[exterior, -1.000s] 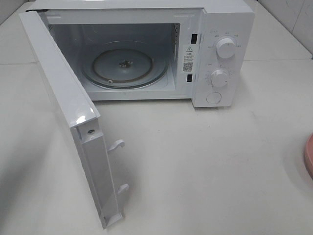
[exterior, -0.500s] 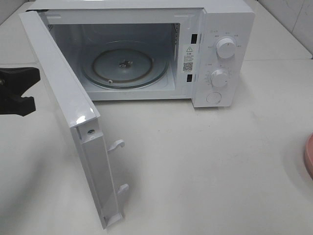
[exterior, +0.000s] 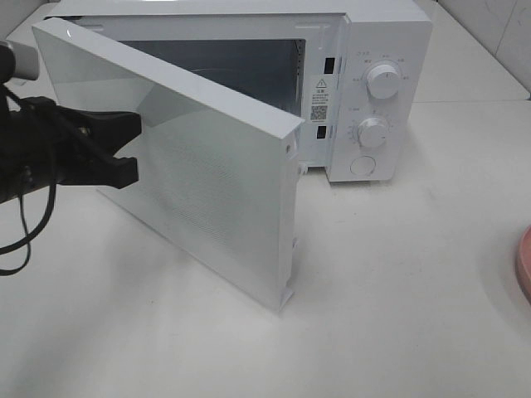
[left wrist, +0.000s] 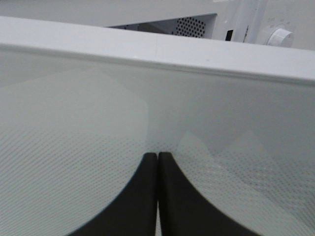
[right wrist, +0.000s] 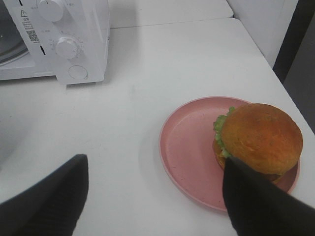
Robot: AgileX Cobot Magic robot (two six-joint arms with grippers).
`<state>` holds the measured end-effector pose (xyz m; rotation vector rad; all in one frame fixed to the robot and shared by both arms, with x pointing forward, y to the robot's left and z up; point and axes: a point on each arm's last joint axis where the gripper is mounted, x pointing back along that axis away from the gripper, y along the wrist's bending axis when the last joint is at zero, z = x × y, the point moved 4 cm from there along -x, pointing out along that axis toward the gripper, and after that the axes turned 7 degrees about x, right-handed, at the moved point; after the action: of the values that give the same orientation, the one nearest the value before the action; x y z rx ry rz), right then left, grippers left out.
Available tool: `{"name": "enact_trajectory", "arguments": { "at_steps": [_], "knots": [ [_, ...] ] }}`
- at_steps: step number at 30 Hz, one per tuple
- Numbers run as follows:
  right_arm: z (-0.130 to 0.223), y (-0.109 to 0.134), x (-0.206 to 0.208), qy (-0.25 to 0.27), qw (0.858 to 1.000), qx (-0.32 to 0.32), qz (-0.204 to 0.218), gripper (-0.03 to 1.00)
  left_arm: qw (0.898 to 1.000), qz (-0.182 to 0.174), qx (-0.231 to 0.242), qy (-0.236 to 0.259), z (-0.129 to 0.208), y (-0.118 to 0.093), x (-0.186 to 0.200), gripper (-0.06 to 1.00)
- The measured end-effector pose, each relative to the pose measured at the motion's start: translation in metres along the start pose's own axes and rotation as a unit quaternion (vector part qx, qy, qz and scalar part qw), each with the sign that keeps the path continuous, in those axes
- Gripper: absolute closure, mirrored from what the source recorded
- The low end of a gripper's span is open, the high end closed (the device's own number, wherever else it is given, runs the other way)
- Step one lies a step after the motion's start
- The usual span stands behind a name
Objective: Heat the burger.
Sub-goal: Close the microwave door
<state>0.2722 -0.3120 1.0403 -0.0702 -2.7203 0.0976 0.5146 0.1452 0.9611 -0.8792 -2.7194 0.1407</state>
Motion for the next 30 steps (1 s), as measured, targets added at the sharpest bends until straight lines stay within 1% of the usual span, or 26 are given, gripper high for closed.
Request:
{"name": "enact_trajectory", "arguments": {
  "at_steps": [4,6,7,9,10,11,12,14,15,16,21,24,26,27,28,30],
  "knots": [
    [0.000,0.000,0.000,0.000,1.000,0.000,0.000,0.22,1.000,0.003,0.000,-0.003,-0.003,-0.007,-0.012,0.94],
    [0.000,0.000,0.000,0.000,1.000,0.000,0.000,0.22,1.000,-0.006,0.001,-0.002,-0.005,-0.012,-0.026,0.94],
    [0.000,0.000,0.000,0.000,1.000,0.000,0.000,0.22,1.000,-0.006,0.001,-0.002,-0.005,-0.012,-0.026,0.94],
    [0.000,0.000,0.000,0.000,1.000,0.000,0.000,0.22,1.000,-0.018,-0.001,0.000,-0.006,-0.016,-0.041,0.94],
    [0.000,0.000,0.000,0.000,1.000,0.000,0.000,0.22,1.000,-0.018,-0.001,0.000,-0.006,-0.016,-0.041,0.94],
    [0.000,0.000,0.000,0.000,1.000,0.000,0.000,0.22,1.000,-0.022,-0.008,-0.004,-0.008,-0.019,-0.051,0.94],
    [0.000,0.000,0.000,0.000,1.000,0.000,0.000,0.22,1.000,-0.022,-0.008,-0.004,-0.008,-0.019,-0.051,0.94],
    [0.000,0.000,0.000,0.000,1.000,0.000,0.000,0.22,1.000,-0.026,-0.012,-0.008,-0.010,-0.025,-0.066,0.94],
    [0.000,0.000,0.000,0.000,1.000,0.000,0.000,0.22,1.000,-0.026,-0.012,-0.008,-0.010,-0.025,-0.066,0.94],
    [0.000,0.000,0.000,0.000,1.000,0.000,0.000,0.22,0.999,-0.030,-0.011,-0.003,-0.011,-0.028,-0.077,0.94],
    [0.000,0.000,0.000,0.000,1.000,0.000,0.000,0.22,0.999,-0.030,-0.012,0.001,-0.013,-0.031,-0.096,0.94],
    [0.000,0.000,0.000,0.000,1.000,0.000,0.000,0.22,1.000,-0.029,-0.011,-0.004,-0.020,-0.033,-0.116,0.94],
    [0.000,0.000,0.000,0.000,1.000,0.000,0.000,0.22,1.000,-0.029,-0.010,-0.002,-0.020,-0.033,-0.120,0.94],
    [0.000,0.000,0.000,0.000,1.000,0.000,0.000,0.22,1.000,-0.028,-0.012,0.005,-0.020,-0.034,-0.129,0.94],
    [0.000,0.000,0.000,0.000,1.000,0.000,0.000,0.22,1.000,-0.028,-0.012,0.005,-0.020,-0.034,-0.129,0.94],
    [0.000,0.000,0.000,0.000,1.000,0.000,0.000,0.22,0.999,-0.017,-0.021,0.020,-0.018,-0.042,-0.141,0.94]
  ]
}}
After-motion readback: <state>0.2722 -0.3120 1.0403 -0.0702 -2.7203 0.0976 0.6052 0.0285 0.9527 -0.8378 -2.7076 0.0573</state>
